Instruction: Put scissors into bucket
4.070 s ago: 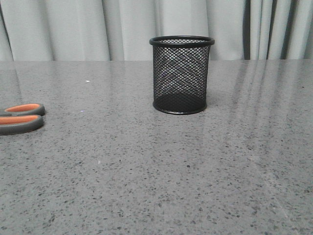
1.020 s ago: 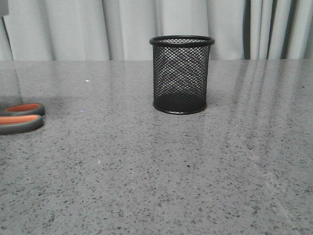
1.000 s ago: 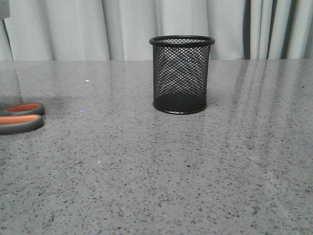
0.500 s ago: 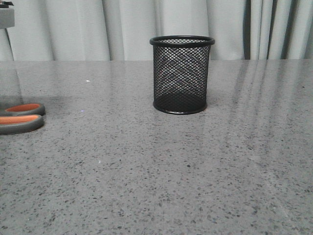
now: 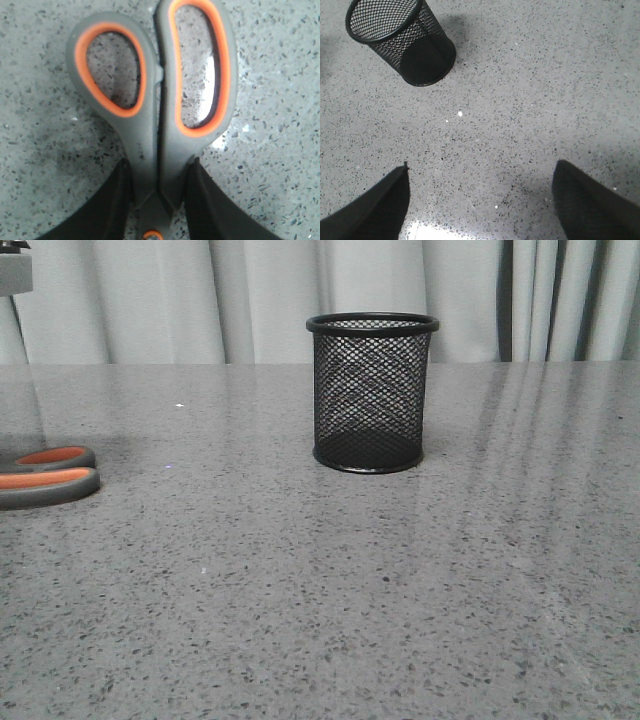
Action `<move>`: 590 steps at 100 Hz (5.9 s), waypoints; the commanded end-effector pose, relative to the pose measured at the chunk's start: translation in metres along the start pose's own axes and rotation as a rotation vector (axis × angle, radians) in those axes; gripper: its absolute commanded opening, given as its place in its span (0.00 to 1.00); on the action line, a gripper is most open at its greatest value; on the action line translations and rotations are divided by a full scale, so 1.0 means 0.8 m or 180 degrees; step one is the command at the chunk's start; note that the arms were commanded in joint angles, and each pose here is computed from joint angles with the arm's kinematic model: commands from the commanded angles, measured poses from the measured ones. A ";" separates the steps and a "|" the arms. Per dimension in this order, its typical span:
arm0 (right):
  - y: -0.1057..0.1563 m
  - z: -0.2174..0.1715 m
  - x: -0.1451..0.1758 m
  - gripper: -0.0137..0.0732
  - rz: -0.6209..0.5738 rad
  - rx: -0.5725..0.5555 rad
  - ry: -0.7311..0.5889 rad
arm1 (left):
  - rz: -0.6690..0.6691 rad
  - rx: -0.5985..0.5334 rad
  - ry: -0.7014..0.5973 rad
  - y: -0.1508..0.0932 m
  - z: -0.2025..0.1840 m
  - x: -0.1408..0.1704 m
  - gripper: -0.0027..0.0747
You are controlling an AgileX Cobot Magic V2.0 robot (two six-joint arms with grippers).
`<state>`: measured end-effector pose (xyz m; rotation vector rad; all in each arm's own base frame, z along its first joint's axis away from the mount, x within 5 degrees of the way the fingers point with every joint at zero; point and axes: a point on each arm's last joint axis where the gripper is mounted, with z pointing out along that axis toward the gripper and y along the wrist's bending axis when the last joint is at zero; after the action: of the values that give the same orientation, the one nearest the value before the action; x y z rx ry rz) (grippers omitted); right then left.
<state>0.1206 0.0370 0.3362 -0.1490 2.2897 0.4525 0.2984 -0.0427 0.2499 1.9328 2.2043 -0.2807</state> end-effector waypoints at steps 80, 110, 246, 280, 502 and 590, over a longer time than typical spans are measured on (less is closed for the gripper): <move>0.036 -0.014 -0.030 0.77 0.0251 -0.0958 -0.0614 | 0.0589 -0.1402 -0.0641 -0.097 -0.193 -0.141 0.02; 0.060 -0.029 -0.053 0.77 0.0602 -0.1892 -0.1152 | 0.0965 -0.1444 -0.1112 -0.158 -0.224 -0.196 0.02; 0.065 0.028 -0.136 0.09 0.0375 -0.2591 -0.0932 | 0.1044 -0.1849 -0.1773 -0.173 -0.222 -0.254 0.67; 0.053 0.002 -0.172 0.11 -0.0306 -0.1340 -0.0983 | -0.0808 -0.2291 -0.1848 -0.095 -0.266 -0.155 0.67; 0.033 0.048 -0.253 0.45 -0.0943 -0.0370 -0.0323 | -0.1398 -0.2620 -0.2027 -0.140 -0.324 -0.081 0.65; -0.011 -0.029 -0.081 0.09 -0.0401 0.0507 -0.2312 | -0.1862 -0.3902 -0.3530 -0.204 -0.238 -0.015 0.01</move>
<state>0.1656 0.0267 0.3938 -0.1123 1.7208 0.2445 0.1483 -0.0316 0.4466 0.4182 1.5494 0.0099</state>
